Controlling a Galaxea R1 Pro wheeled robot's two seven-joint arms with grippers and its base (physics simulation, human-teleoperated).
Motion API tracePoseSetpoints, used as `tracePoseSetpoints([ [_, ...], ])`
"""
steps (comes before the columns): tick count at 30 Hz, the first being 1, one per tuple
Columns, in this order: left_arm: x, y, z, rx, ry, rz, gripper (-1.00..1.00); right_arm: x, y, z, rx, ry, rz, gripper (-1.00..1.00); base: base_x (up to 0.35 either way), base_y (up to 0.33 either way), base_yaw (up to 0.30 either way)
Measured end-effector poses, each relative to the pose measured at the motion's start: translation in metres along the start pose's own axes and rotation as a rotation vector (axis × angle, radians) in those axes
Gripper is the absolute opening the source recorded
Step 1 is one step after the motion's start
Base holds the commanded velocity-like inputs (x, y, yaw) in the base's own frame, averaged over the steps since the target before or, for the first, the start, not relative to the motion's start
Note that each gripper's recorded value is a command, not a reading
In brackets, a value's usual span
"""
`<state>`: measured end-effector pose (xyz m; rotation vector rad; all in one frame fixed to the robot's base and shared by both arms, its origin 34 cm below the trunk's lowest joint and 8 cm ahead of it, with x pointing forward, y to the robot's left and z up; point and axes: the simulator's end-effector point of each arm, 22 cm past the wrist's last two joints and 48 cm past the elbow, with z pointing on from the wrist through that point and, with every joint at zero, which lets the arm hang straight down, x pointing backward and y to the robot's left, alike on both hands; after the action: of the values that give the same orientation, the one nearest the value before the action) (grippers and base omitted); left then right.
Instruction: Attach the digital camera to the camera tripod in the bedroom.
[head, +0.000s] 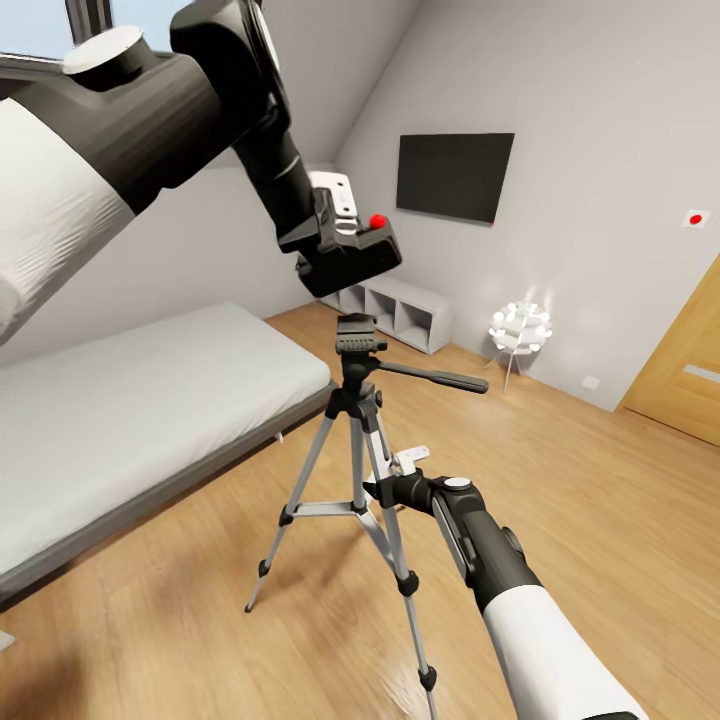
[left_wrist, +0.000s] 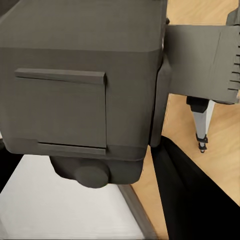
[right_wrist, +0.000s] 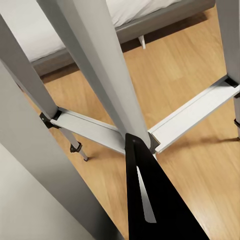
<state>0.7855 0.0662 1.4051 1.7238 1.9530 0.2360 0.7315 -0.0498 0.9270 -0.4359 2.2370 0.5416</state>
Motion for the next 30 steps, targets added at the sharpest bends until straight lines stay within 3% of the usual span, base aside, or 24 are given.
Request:
tracePoseSetpoints([
  [7,0.001,0.001,0.004,-0.014,0.026,0.010,-1.00,0.000,0.000,0.000,0.000,0.000,0.000,-1.00,0.000,0.000,0.000],
  [11,0.016,-0.003,0.019,-0.016,0.110,0.034,-1.00,0.000,0.000,0.000,0.000,0.000,-0.001,-1.00,0.000,0.000,0.000],
  [15,0.021,-0.007,0.026,-0.013,0.148,0.051,-1.00,0.000,0.000,0.000,0.000,0.000,0.000,-1.00,0.000,0.000,0.000],
  [25,0.020,-0.010,0.028,-0.006,0.157,0.060,-1.00,0.000,0.000,0.000,0.000,0.000,0.001,-1.00,0.000,0.000,0.000],
  [30,0.012,-0.021,0.030,0.044,0.114,0.053,-1.00,0.000,0.000,0.000,0.000,0.000,0.001,-1.00,0.000,0.000,0.000],
])
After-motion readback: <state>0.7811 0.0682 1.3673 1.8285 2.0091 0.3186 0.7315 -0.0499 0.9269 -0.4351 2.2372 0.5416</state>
